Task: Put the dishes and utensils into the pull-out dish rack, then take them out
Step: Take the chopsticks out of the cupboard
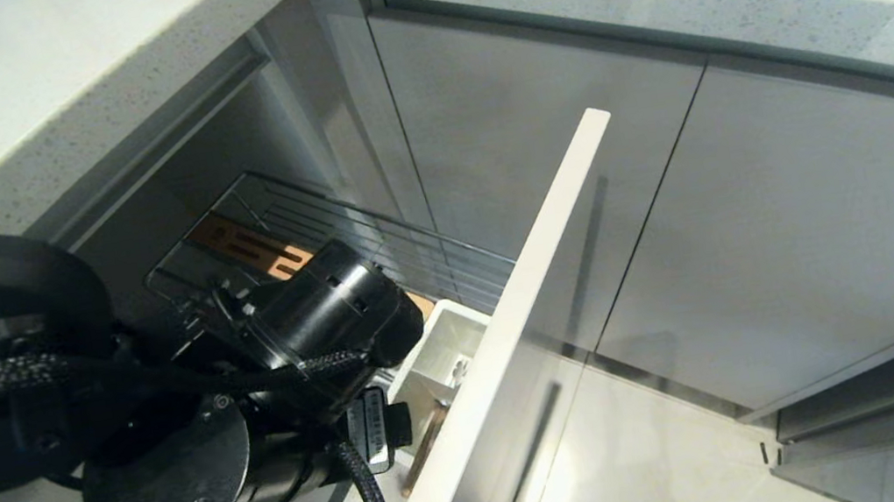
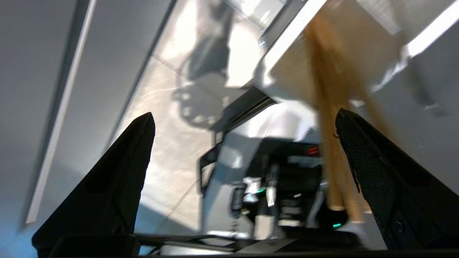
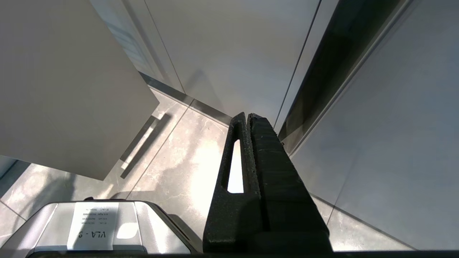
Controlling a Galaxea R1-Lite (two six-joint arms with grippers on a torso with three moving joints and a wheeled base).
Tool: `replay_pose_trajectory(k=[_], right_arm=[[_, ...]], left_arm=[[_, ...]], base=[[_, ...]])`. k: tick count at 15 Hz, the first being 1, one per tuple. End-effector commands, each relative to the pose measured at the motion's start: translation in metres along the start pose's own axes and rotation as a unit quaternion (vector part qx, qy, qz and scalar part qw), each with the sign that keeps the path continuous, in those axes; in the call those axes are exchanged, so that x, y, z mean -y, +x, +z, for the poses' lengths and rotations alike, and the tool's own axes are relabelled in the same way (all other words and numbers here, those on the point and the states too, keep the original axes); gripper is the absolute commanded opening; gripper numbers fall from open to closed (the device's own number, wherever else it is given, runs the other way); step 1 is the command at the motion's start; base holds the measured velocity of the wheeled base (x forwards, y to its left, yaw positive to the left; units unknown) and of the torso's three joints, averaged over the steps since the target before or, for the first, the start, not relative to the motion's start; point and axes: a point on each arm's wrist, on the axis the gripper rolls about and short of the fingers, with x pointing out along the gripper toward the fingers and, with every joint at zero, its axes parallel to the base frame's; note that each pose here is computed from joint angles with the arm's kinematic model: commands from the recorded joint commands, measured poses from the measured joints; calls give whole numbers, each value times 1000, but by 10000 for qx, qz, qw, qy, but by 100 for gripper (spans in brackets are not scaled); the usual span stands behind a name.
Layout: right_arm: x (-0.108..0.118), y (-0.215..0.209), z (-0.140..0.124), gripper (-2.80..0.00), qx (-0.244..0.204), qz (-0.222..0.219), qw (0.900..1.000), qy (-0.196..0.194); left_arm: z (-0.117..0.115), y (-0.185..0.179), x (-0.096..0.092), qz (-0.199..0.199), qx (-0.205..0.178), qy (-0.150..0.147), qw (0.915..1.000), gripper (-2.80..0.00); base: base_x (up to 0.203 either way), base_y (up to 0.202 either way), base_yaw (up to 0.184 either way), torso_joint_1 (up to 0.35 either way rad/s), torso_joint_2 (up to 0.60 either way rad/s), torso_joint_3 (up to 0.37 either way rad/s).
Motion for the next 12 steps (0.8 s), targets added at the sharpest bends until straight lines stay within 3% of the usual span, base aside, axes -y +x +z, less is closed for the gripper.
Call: replay_pose_trajectory(k=[1, 4, 7, 12], right_arm=[[0, 0, 0, -280, 15, 6, 10000, 3], [0, 0, 0, -280, 15, 6, 10000, -1], [0, 0, 0, -280, 11, 1, 10000, 3], [0, 0, 0, -280, 15, 1, 10000, -4]], left_arm=[[-1, -8, -2, -108, 62, -41, 9999, 0], [-1, -12, 0, -224, 71, -38, 9997, 0], [-6, -15, 3, -491, -253, 95, 9984, 0], [-11, -12, 4, -407, -569, 327, 9970, 0]], base=[[0, 0, 0, 0, 0, 0], [0, 0, 0, 0, 0, 0], [0, 0, 0, 0, 0, 0], [0, 0, 0, 0, 0, 0]])
